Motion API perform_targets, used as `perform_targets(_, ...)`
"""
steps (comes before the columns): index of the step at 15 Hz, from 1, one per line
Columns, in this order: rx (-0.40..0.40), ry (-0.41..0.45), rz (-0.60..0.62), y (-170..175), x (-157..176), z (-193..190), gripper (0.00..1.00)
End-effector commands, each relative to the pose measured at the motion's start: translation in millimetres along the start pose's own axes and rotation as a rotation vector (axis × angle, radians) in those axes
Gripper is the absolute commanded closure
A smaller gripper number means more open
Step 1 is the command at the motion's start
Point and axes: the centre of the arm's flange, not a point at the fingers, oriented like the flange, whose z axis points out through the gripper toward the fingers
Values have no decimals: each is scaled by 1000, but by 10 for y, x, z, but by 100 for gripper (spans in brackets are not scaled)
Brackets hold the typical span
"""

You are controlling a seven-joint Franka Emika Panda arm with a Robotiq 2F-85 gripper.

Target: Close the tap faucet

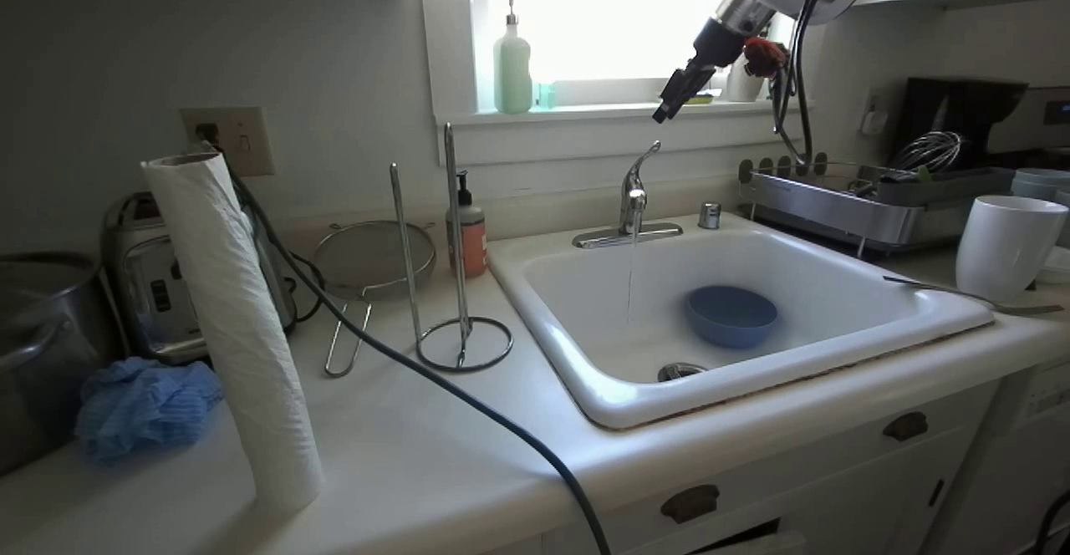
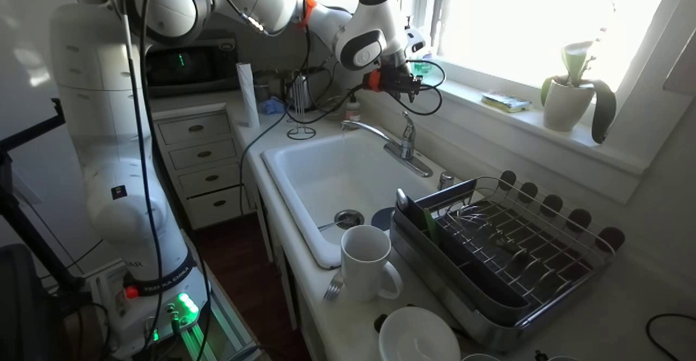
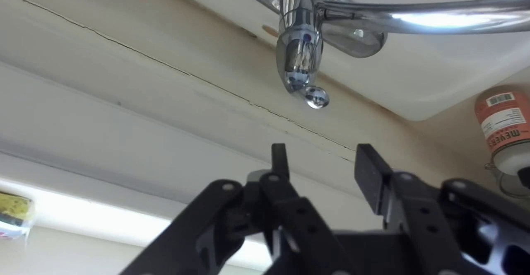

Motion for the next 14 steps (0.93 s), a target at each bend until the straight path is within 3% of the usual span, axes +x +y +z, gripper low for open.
perform_targets(1,10,26,3,81,105,196,84)
perform_targets(3,15,29,1,70,96,253,98)
perform_targets(4,24,27,3,60,90,276,99)
perform_targets(14,33,-30,16,82,-55,462,100)
